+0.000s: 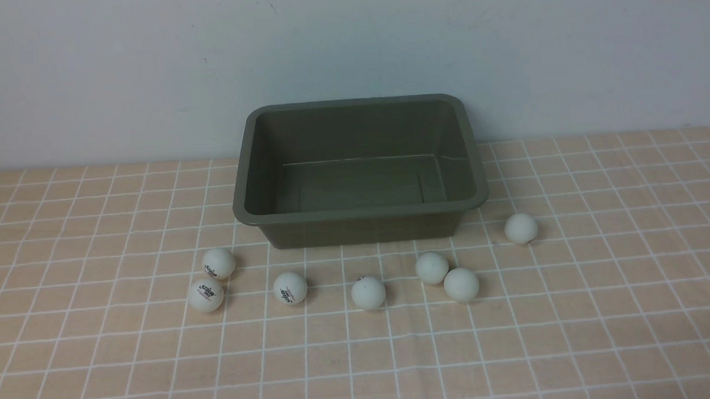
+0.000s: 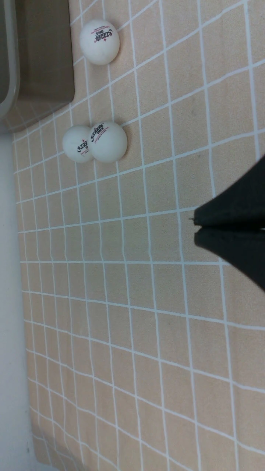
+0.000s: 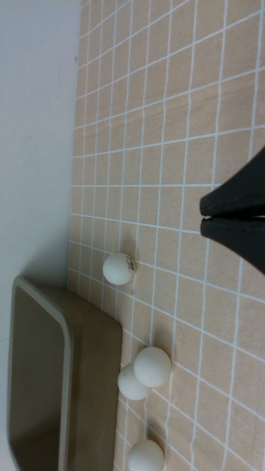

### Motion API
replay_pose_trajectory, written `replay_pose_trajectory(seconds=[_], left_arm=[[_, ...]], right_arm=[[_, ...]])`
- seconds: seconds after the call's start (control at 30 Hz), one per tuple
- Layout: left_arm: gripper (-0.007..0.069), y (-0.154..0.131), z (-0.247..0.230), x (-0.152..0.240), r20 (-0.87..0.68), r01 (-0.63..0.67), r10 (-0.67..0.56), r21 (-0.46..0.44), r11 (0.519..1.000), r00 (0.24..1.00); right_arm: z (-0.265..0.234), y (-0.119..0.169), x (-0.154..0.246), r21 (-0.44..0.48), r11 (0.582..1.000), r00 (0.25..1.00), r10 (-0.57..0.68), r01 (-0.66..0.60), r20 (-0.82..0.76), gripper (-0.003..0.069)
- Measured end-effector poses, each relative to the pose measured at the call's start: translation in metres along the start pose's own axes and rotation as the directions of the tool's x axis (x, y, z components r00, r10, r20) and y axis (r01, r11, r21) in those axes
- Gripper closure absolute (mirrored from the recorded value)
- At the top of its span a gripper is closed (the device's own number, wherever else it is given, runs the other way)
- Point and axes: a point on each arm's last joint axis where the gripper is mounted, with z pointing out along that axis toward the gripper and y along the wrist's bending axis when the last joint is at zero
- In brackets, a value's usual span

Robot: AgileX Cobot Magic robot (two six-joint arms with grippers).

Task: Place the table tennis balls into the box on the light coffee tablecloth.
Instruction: 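Reach for and grasp a ping pong ball on the table beside the basket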

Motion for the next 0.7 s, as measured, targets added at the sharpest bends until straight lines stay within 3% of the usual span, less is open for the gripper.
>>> replay_pose_trajectory(seconds=[0.13,0.27,0.43,0.7], left_arm=[[0.0694,0.0,0.0,0.0,0.0,0.0,0.0,0.0,1.0,1.0],[0.0694,0.0,0.0,0.0,0.0,0.0,0.0,0.0,1.0,1.0],[0.0694,0.0,0.0,0.0,0.0,0.0,0.0,0.0,1.0,1.0],[0.0694,0.0,0.0,0.0,0.0,0.0,0.0,0.0,1.0,1.0]], right_arm=[[-0.004,0.001,-0.013,-0.006,1.0,0.999,0.018,-0.018,0.048,0.0673],[-0.031,0.002,-0.072,-0.019,0.999,0.983,0.032,-0.029,0.182,0.0673],[-0.066,0.003,-0.117,-0.025,0.999,0.968,0.03,-0.024,0.251,0.0673],[-0.083,0.003,-0.136,-0.03,0.999,0.942,0.033,-0.025,0.334,0.0673]])
